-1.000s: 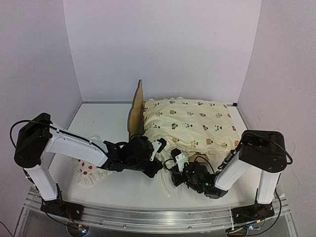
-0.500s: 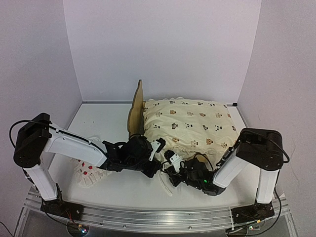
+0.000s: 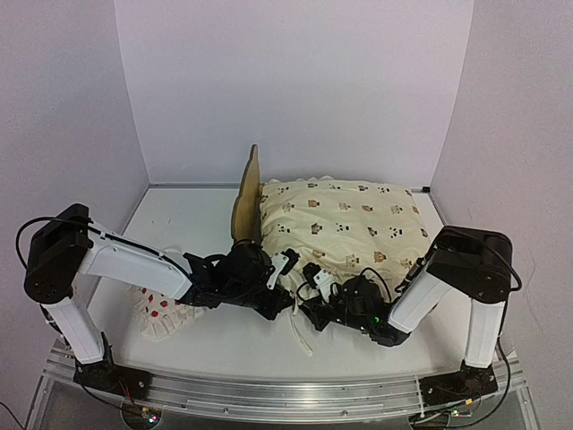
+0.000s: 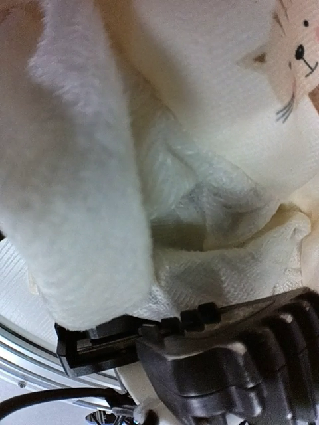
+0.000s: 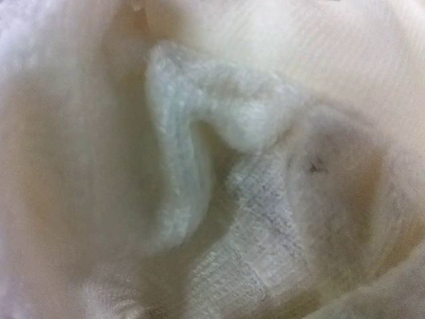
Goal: Set up the pet bed
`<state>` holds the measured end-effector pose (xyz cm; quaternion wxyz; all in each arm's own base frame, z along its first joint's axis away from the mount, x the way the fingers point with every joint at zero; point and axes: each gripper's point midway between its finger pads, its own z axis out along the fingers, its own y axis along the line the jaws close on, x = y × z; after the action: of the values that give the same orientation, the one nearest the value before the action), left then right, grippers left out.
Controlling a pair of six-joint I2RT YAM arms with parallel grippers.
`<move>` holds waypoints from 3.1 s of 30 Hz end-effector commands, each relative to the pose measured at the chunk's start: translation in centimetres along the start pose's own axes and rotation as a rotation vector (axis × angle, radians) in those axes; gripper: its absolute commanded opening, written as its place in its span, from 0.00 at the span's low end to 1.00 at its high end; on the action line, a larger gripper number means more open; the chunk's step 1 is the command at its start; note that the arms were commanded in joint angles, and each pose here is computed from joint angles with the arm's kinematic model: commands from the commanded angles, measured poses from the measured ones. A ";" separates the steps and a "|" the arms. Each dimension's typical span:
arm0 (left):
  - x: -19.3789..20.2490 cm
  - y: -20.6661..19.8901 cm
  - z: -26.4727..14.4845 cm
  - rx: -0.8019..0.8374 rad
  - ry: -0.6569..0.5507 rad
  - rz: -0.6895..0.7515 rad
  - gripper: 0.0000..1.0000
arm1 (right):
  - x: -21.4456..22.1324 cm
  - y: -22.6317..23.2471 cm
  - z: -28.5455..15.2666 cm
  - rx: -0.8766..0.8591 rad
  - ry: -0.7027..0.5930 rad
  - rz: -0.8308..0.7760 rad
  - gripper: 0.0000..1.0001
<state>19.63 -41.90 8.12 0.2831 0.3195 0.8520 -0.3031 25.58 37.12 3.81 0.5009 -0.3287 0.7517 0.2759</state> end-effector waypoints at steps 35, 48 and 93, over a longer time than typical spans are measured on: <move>-3.2 -1.3 -2.4 0.139 -0.086 -0.078 0.00 | -4.9 0.1 1.4 -0.075 -0.162 0.151 0.11; -2.9 -1.0 -2.5 0.120 -0.069 -0.082 0.07 | -3.6 -1.7 1.2 0.021 -0.145 0.202 0.00; 2.0 -2.5 2.3 0.051 0.028 -0.083 0.49 | -5.9 0.0 -0.7 0.061 -0.149 0.527 0.00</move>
<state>16.75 -42.99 4.29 0.2195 0.3070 0.8767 -0.2982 26.79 36.88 6.55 0.4591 -0.0842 0.8028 0.3711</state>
